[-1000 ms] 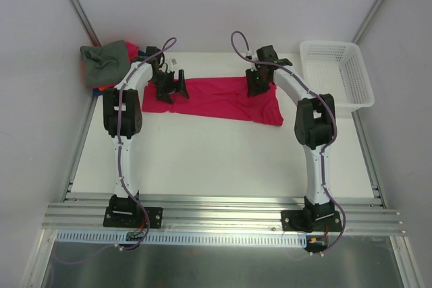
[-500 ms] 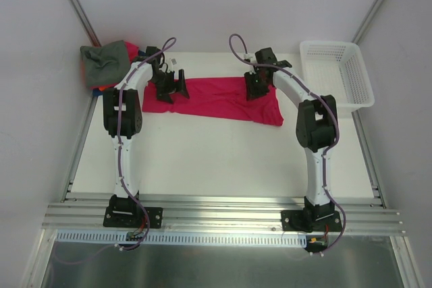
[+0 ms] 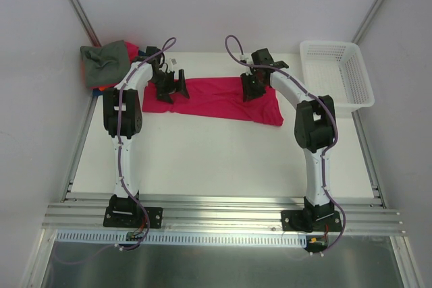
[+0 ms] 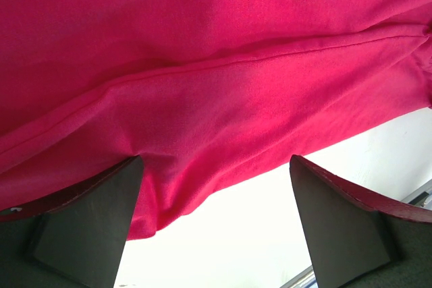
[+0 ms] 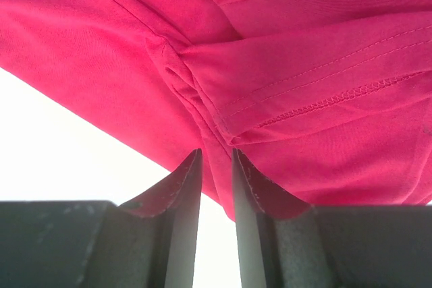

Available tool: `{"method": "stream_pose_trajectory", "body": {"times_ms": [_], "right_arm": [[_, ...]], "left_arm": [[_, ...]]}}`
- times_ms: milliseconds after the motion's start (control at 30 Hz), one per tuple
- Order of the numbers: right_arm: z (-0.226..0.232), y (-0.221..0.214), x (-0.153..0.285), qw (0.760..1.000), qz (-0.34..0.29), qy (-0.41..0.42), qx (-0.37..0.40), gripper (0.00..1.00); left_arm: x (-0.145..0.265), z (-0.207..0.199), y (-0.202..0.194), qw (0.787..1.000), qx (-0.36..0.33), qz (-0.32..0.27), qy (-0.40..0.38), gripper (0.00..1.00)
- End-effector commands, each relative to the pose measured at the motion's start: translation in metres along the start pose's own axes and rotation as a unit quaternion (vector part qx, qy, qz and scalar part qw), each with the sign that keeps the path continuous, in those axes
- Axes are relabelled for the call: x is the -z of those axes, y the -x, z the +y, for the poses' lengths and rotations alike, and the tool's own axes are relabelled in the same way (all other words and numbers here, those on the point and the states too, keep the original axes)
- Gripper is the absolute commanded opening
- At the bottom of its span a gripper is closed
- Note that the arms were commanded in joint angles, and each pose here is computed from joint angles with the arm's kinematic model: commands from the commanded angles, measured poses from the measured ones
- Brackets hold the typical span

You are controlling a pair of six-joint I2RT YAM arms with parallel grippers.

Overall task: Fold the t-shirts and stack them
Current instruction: Fold the other side of the tshirt into a rectangle

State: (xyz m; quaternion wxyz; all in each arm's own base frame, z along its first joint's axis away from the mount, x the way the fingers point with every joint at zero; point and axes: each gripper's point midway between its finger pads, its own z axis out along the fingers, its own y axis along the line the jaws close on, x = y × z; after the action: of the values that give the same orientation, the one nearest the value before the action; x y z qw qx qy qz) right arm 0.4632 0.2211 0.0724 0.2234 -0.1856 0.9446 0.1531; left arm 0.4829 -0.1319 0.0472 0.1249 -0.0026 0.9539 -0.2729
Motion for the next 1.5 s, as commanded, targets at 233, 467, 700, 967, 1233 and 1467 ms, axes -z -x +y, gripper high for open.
{"method": "stream_pose_trajectory", "body": {"times_ms": [233,467,700,967,1233,1467], "right_arm": [[0.004,0.0,-0.002,1.0,0.002,0.008,-0.003,0.27],[0.0,-0.006,-0.012,1.0,0.013,0.006,-0.006,0.27],[-0.001,-0.006,-0.016,1.0,0.014,0.005,-0.004,0.27],[-0.006,-0.005,-0.025,1.0,0.015,-0.002,-0.001,0.26],[-0.007,0.005,-0.027,1.0,0.003,-0.003,0.007,0.1],[-0.008,0.031,-0.009,0.999,-0.034,-0.014,0.015,0.08]], "left_arm": [[0.003,-0.011,-0.002,1.0,0.0,0.002,-0.014,0.91],[0.003,-0.011,-0.003,1.0,0.001,0.004,-0.014,0.92],[0.002,-0.01,-0.004,1.0,0.002,0.006,-0.014,0.92],[0.001,-0.009,-0.004,1.0,0.002,0.007,-0.014,0.92],[-0.001,-0.008,-0.006,1.0,0.004,0.01,-0.014,0.92],[-0.001,-0.008,-0.006,1.0,0.006,0.01,-0.016,0.92]]}}
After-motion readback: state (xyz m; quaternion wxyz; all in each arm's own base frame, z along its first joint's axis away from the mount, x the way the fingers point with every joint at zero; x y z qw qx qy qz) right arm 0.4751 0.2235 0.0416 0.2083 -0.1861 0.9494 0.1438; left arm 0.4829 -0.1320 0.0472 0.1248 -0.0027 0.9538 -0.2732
